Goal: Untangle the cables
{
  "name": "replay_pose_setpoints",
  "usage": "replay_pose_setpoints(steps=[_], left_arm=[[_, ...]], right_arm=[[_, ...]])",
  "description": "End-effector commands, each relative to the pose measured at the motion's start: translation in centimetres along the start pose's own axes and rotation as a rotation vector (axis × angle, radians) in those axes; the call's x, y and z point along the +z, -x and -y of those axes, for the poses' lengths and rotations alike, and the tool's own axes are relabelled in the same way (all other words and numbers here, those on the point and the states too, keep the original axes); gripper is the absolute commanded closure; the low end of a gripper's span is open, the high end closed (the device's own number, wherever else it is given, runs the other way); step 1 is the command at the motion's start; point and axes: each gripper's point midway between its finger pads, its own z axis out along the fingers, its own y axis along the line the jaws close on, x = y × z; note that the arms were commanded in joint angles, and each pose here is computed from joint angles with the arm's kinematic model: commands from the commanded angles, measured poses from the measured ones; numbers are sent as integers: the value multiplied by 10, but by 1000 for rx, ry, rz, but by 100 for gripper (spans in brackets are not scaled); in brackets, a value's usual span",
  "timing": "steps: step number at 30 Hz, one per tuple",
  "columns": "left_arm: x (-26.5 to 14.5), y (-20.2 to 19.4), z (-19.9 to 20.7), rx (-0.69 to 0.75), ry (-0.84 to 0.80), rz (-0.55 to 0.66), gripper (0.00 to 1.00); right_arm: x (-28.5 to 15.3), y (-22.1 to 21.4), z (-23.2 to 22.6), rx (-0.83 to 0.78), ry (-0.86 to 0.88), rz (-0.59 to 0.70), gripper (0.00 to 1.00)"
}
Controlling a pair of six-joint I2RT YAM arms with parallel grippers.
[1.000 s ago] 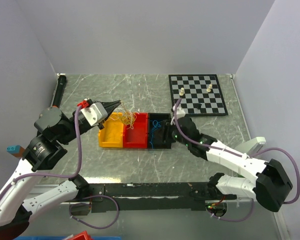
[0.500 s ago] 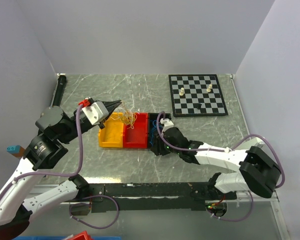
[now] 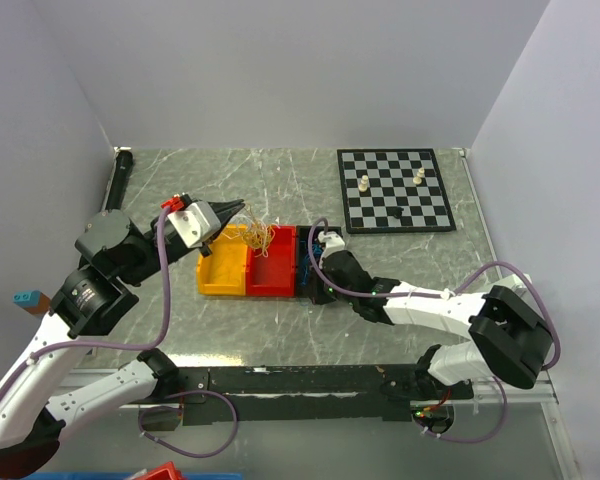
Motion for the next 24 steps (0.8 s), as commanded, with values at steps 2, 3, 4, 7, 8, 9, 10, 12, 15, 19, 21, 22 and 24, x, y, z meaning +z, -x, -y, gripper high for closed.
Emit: replay_pose_setpoints(steps=[2,3,4,7,8,9,10,12,15,19,21,22,24], left_arm=[[-6,25,-7,11,16,63,99],[-7,25,-7,12,18,63,99],[-6,24,-7,13,19,63,99],[-8,25,-7,14,17,67,99],[-8,25,-7,14,17,65,99],[-8,25,-7,13,19,66,99],[-8,26,-7,12,19,68,99],[-9,25,-6,11,16,67,99],[-9,25,-4,6,5,67,99],[-8,25,0,-8,-17,65,99],[-8,26,1,-16,-22,70,99],[-9,26,3,-21,-30,72,99],[-8,26,4,-41,-31,73,99]], right_arm=[[-8,50,6,21,-44,140,100],[-10,59,10,23,-51,153,100],[-11,68,16,31,-68,165,100],[-8,88,30,22,-120,171,100],[-6,93,33,16,-131,171,100],[-3,97,34,11,-137,171,100],[1,101,35,2,-143,170,100],[11,105,39,-8,-164,149,100],[31,106,42,-20,-184,121,100],[54,88,58,-26,-244,55,100],[60,75,66,-29,-269,21,100],[61,71,69,-27,-276,13,100],[57,66,64,-18,-245,5,100]])
